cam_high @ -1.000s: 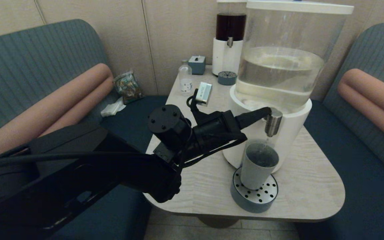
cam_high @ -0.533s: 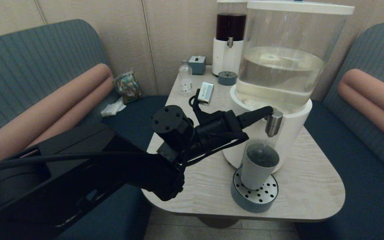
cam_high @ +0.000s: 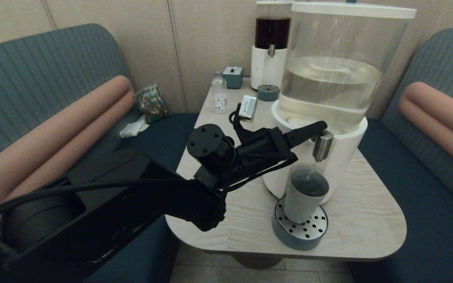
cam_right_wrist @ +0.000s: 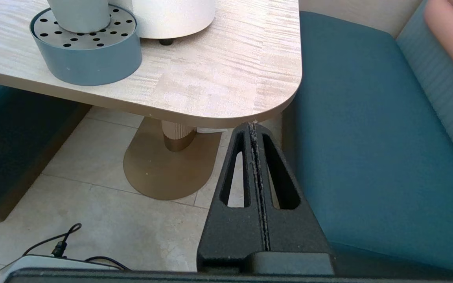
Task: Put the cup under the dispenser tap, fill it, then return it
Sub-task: Turn off the faucet
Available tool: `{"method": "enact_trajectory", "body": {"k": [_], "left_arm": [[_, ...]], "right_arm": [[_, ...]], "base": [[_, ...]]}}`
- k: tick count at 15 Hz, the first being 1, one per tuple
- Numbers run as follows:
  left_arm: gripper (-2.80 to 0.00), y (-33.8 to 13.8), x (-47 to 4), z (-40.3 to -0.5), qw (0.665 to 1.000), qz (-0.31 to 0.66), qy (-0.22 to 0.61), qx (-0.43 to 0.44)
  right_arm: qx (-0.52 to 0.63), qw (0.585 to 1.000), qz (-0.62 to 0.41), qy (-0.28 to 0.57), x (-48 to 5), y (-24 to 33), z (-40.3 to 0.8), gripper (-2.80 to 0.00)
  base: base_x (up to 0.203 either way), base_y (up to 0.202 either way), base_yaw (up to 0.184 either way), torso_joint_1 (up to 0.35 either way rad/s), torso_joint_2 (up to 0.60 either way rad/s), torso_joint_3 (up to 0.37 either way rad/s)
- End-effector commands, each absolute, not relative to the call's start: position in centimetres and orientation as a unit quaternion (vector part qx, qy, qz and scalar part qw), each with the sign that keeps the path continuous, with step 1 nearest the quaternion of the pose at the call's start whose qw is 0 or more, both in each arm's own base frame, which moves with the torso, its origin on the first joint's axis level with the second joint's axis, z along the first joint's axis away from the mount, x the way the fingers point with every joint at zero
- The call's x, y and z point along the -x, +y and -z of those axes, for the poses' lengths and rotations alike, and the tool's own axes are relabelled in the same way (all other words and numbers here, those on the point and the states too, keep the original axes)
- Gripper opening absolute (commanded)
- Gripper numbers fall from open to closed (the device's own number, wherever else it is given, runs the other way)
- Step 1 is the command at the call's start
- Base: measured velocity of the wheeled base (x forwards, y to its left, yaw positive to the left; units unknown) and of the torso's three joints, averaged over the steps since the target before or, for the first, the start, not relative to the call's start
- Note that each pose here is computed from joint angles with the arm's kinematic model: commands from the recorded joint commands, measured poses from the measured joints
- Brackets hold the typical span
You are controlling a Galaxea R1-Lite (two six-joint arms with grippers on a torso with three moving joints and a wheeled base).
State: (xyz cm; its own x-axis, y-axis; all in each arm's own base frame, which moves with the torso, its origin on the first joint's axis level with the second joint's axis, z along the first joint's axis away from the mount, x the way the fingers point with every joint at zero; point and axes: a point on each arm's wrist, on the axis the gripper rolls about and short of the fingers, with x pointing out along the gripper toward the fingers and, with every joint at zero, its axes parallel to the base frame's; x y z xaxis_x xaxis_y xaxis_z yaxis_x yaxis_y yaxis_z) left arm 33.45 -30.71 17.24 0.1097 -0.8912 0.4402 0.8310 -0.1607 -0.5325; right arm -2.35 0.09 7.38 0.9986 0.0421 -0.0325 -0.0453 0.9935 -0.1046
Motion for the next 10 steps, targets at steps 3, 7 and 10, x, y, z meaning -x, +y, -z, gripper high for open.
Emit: {"method": "enact_trajectory", "body": {"k": [3,7,10], "left_arm": [[-2.80,-31.7,-34.3,-15.7,0.641,0.669,0.052,0.373],[-2.80,-32.6,-34.6,-15.6,0.624,0.684,0.052,0.373],[-2.80,-33.3,-34.4,-15.8,0.612,0.696,0.052,0.372]], "right_arm": [[0.053,0.998,-0.022,0.015,2.4,0.1,-7.4,-2.80],[0.053,0.998,-0.022,0.015,2.4,0.1,-7.4,-2.80],[0.053,0.998,-0.022,0.015,2.4,0.1,-7.4,-2.80]], "base": [[0.000,0.000,0.000,0.000,0.00,0.000],[0.000,0.000,0.000,0.000,0.00,0.000],[0.000,0.000,0.000,0.000,0.00,0.000]]}}
